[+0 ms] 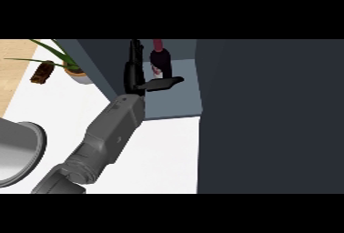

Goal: Pick up the wine, place it into the cabinet and close the cabinet

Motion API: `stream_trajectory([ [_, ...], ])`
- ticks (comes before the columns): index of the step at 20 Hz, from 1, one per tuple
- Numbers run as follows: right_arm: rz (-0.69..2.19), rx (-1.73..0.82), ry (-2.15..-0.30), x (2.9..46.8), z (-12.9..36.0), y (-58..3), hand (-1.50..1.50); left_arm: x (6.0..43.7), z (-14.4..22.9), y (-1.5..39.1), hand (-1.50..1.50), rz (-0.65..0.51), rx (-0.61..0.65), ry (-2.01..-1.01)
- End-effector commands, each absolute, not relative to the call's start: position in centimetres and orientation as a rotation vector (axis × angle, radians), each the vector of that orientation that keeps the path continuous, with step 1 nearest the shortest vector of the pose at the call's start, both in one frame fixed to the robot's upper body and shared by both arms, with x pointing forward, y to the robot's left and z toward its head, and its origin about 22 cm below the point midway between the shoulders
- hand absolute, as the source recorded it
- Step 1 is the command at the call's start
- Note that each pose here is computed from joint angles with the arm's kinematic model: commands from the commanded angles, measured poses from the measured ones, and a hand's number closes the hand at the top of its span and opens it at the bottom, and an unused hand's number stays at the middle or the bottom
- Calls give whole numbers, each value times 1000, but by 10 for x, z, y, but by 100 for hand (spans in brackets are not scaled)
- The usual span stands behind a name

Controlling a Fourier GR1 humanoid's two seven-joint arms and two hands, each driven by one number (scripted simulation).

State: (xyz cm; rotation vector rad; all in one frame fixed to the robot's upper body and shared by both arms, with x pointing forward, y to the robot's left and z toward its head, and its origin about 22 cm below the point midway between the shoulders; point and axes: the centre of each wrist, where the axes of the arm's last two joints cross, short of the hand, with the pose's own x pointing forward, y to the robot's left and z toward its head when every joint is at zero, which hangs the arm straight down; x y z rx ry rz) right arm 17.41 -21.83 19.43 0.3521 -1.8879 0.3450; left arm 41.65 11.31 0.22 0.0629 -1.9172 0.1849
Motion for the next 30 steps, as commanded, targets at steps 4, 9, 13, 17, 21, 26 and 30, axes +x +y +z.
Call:
stream_trajectory([
  [4, 326, 378, -1908, 157, 208, -214, -150, 395, -32, 127, -150, 254, 29, -1843],
  [9, 339, 347, -1888, 166, 209, -217, -150, 380, -39, 118, -150, 271, 12, -1839],
  [13, 297, 331, -1914, 145, 206, -219, -150, 359, -34, 94, -150, 249, -28, -1822],
  [17, 289, 305, -1915, 146, 207, -225, -150, 332, -29, 67, -150, 214, -20, -1849],
  [21, 316, 295, -1914, 151, 205, -237, -150, 294, -34, 52, -150, 223, -33, -1841],
  [26, 288, 282, -1923, 148, 216, -231, -150, 268, -20, 38, -150, 188, -42, -1899],
  [30, 292, 271, -1931, 162, 208, -238, -150, 230, -15, 34, -150, 231, -89, -1901],
])
